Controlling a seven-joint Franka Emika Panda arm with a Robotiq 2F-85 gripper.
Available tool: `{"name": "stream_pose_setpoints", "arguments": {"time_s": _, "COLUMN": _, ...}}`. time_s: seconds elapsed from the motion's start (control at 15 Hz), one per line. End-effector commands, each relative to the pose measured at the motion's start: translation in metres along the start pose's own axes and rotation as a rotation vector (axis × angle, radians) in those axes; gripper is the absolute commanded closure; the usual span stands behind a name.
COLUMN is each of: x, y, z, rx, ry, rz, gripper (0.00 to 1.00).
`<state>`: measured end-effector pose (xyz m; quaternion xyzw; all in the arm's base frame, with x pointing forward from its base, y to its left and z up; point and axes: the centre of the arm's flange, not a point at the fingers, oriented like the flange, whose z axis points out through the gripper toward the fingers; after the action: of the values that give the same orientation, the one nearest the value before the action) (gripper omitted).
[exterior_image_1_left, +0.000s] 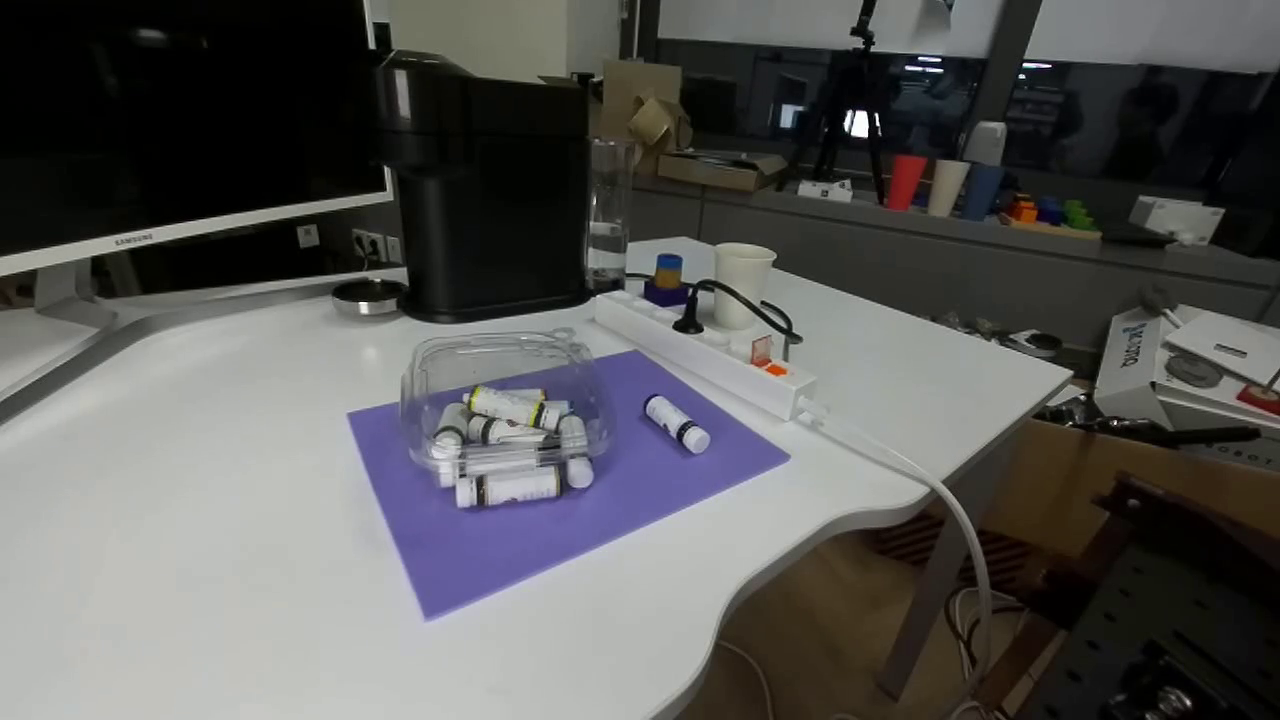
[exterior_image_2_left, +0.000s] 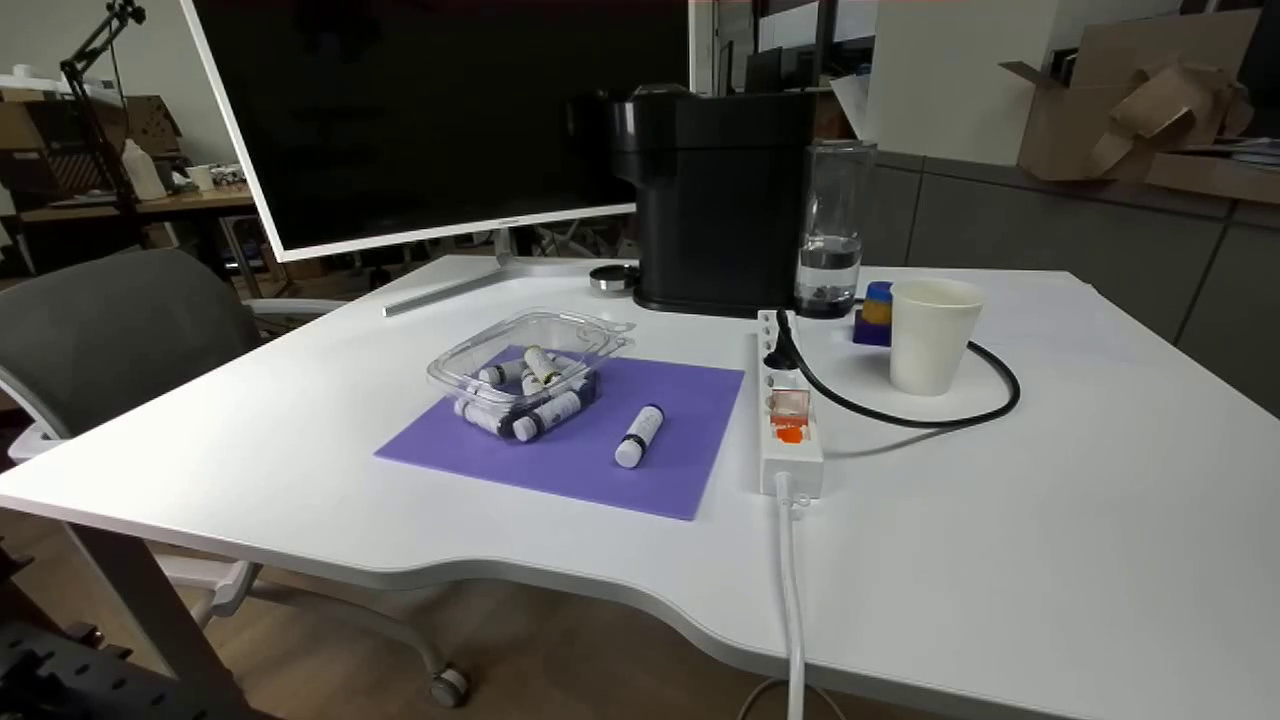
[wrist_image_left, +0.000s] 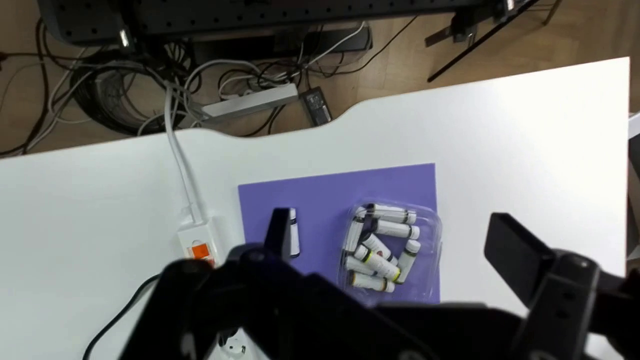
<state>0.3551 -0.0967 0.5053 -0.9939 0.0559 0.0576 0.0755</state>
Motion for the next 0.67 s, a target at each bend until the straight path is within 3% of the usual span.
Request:
{"name": "stream_pose_setpoints", "arguments": {"time_s": 0.0, "x": 0.046, "y": 0.008, "z": 0.048, "rx": -0.086, "ry": 0.028, "rz": -0.049, "gripper": 0.00}}
{"name": "stream_pose_setpoints", "arguments": {"time_s": 0.27, "x": 0.089, "y": 0.009, "z": 0.112, "rx": -0.151, "ry": 0.024, "rz": -0.129, "gripper": 0.00}}
{"name": "stream_pose_setpoints", "arguments": {"time_s": 0.53, "x": 0.127, "y": 0.019, "z": 0.170, "rx": -0.221, "ry": -0.009, "rz": -0.100, "gripper": 0.00}}
{"name": "stream_pose_setpoints", "arguments": {"time_s": 0.6, "x": 0.102, "y": 0.013, "z": 0.156, "rx": -0.184, "ry": 0.008, "rz": -0.132, "gripper": 0.00}}
